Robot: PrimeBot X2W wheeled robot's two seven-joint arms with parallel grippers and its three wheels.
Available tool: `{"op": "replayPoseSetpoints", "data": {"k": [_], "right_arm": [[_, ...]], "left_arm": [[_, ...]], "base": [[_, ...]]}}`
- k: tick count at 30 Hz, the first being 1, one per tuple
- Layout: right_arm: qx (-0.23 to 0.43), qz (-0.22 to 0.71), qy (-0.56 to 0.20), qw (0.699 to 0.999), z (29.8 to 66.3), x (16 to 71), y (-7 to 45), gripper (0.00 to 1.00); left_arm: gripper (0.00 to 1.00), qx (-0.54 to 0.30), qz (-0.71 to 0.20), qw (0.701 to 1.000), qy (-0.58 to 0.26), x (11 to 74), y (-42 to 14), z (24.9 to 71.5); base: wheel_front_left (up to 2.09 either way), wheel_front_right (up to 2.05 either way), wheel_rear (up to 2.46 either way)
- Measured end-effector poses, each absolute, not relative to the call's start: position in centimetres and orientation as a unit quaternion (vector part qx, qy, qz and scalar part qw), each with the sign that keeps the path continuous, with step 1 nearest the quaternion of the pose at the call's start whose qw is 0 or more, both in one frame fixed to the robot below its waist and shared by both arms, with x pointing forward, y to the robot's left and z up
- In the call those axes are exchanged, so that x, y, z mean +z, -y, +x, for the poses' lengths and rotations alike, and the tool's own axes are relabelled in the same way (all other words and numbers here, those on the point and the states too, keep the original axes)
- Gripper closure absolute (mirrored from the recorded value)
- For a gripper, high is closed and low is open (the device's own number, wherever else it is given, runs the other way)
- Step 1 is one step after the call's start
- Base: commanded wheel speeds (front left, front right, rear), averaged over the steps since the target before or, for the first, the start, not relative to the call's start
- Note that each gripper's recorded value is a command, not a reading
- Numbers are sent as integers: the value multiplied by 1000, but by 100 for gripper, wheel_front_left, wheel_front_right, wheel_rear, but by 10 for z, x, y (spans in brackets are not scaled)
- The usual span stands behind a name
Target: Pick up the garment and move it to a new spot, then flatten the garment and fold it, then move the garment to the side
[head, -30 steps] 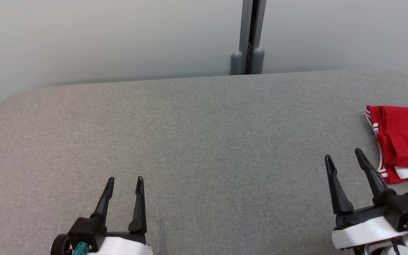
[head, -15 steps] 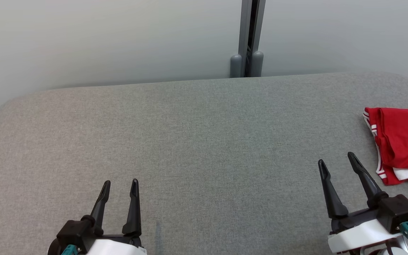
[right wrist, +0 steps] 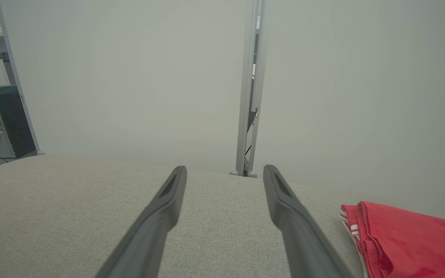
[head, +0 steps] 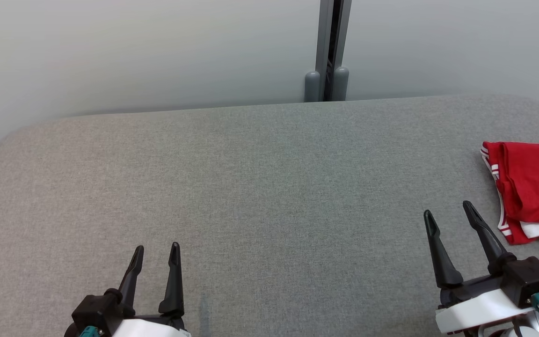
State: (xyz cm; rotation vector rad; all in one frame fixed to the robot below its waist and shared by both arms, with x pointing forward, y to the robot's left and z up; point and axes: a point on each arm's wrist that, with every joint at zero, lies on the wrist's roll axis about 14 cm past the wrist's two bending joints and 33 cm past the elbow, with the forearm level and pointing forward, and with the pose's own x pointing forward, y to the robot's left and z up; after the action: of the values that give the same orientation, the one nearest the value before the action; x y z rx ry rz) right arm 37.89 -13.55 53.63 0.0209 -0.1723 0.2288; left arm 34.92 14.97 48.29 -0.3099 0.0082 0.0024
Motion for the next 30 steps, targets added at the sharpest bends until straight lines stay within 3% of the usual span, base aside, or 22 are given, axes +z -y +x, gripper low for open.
{"op": "replayPoseSetpoints", "data": {"k": [30], "right_arm": [[127, 11, 79, 989, 381, 532, 128, 0]], "left_arm": [[0, 17, -170, 985, -10, 479, -157, 348]], "base": [[0, 0, 0]]}}
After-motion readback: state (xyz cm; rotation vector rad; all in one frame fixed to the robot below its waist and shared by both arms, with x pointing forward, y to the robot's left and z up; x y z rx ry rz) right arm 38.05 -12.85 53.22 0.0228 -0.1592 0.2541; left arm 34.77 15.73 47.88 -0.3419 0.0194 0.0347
